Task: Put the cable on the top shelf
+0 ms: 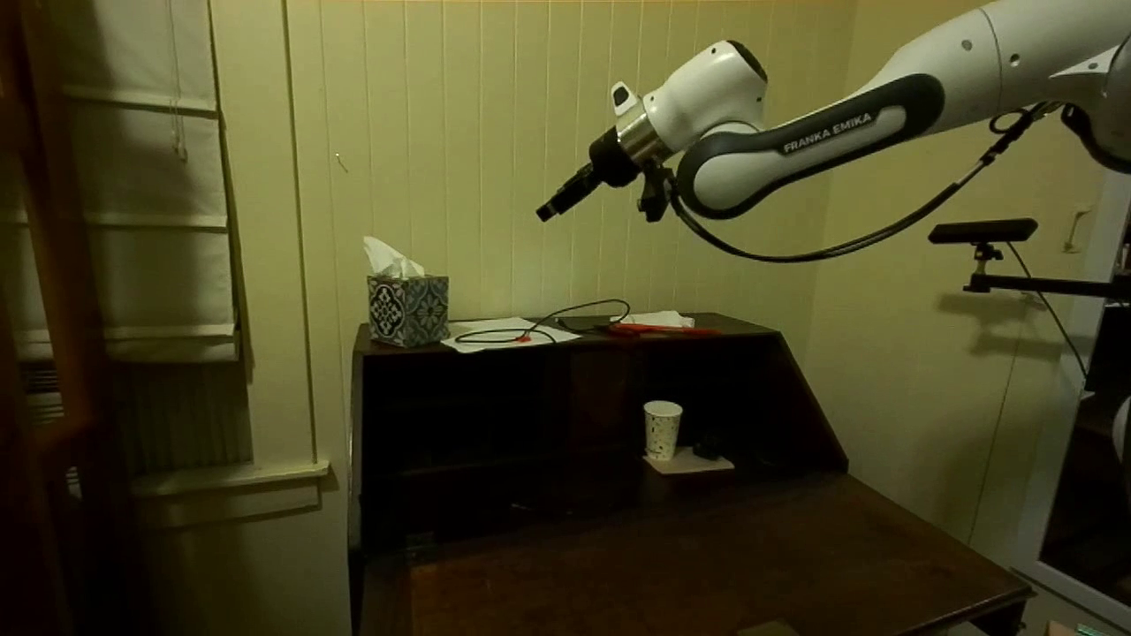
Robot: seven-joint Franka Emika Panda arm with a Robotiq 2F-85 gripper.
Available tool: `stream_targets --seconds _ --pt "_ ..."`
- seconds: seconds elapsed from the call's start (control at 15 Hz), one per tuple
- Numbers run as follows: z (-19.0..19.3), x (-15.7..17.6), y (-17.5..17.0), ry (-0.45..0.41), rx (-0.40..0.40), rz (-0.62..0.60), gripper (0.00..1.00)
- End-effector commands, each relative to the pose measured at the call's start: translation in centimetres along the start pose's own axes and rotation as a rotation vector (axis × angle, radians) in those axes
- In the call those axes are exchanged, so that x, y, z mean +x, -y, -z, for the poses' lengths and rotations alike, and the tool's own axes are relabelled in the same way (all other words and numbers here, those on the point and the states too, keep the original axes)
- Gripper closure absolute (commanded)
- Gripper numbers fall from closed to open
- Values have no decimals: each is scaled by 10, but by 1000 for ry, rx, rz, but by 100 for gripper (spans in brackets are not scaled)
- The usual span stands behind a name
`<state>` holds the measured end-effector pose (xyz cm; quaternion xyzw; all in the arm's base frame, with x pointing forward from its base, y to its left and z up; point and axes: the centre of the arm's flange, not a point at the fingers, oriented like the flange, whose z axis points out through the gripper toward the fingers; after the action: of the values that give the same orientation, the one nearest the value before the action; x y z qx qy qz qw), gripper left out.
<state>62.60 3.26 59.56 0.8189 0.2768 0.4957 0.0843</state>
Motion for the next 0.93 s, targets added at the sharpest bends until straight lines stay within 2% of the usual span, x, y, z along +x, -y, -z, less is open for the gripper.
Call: stream_targets --seconds 0.0,0.27,0.4,0.47,0.53,0.67,0.87 --pt "64 -18 -58 174 107 -24 0" --pt "110 -60 -108 225 281 -136 0" --pt "126 -79 -125 190 320 -224 0" --pt "132 -83 -134 169 308 -283 0" --pt "117 -67 -132 205 252 -205 0" --pt "124 -77 -144 189 254 -228 0" --pt "120 -70 -136 192 263 -213 0"
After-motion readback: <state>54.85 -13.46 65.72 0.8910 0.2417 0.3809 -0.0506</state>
